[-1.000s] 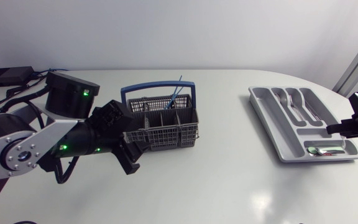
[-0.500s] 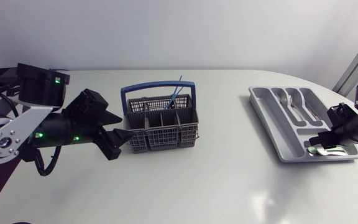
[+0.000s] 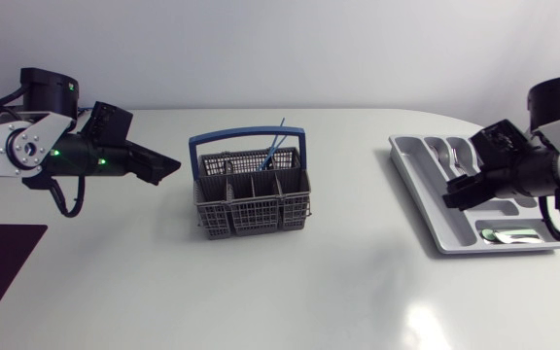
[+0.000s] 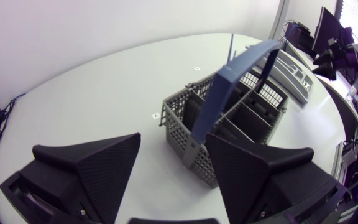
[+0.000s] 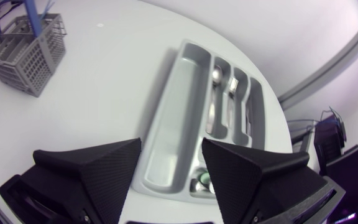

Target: Unload the cutlery basket into the drawer organizer.

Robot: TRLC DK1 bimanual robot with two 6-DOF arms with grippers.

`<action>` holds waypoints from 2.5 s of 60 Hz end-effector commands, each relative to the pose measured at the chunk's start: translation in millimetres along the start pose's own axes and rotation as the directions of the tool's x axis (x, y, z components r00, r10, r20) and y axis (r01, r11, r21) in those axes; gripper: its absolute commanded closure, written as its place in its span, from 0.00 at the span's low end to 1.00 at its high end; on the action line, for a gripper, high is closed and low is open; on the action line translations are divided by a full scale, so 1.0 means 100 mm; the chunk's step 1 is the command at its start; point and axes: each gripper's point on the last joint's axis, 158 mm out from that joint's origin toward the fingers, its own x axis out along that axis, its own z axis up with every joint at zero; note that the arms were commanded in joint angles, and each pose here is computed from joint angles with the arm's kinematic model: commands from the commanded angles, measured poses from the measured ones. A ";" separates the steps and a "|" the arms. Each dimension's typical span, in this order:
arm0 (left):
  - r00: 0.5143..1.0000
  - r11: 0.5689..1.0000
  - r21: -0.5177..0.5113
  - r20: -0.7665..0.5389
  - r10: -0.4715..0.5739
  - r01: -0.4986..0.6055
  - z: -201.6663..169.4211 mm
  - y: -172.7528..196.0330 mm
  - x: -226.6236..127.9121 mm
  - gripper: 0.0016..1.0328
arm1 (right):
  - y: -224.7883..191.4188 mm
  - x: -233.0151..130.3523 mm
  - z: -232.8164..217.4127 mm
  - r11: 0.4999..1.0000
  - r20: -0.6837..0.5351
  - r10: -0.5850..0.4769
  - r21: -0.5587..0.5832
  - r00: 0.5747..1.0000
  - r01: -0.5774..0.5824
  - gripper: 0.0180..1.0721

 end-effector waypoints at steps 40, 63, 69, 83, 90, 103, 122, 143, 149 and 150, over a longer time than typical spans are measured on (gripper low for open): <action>0.945 0.944 -0.025 0.015 -0.328 0.328 0.15 -0.42 0.50 0.82 | 1.84 0.08 0.22 0.937 -0.056 0.299 -0.174 0.953 -0.304 0.31; 0.886 0.885 0.062 -0.088 -0.455 0.461 -0.22 -1.08 0.05 0.86 | 2.03 0.20 0.36 0.923 -0.051 0.351 -0.151 0.935 -0.355 0.31; 0.865 0.862 0.091 -0.117 -0.489 0.499 -0.28 -1.31 -0.03 0.86 | 2.07 0.22 0.45 0.919 -0.041 0.368 -0.135 0.929 -0.371 0.31; 0.774 0.762 0.170 -0.259 -0.577 0.625 -0.56 -2.07 -0.20 0.86 | 2.07 0.41 0.66 0.917 -0.038 0.388 -0.087 0.921 -0.390 0.31; 0.740 0.715 0.220 -0.333 -0.584 0.663 -0.71 -2.40 -0.24 0.86 | 2.12 0.50 0.80 0.910 -0.032 0.408 -0.074 0.913 -0.409 0.31; 0.749 0.703 0.277 -0.366 -0.553 0.655 -0.68 -2.68 -0.28 0.86 | 2.08 0.53 1.06 0.913 -0.004 0.404 -0.068 0.915 -0.403 0.31; 0.935 0.905 0.237 -0.080 -0.345 0.354 -0.14 -1.46 -0.64 0.76 | 1.89 -0.26 0.72 0.895 0.048 0.438 -0.118 0.898 -0.430 0.31; 0.975 0.973 0.076 0.006 -0.220 0.219 -0.04 -0.52 0.23 0.76 | 2.14 -0.82 0.17 0.830 0.005 0.536 -0.190 0.844 -0.525 0.71; 0.974 0.973 0.041 -0.005 -0.228 0.228 0.01 -0.37 0.53 0.76 | 2.30 -0.91 0.01 0.798 -0.023 0.568 -0.227 0.823 -0.558 0.91; 0.973 0.972 0.033 -0.006 -0.231 0.231 0.02 -0.35 0.57 0.76 | 2.33 -0.93 -0.01 0.793 -0.024 0.574 -0.236 0.819 -0.562 0.93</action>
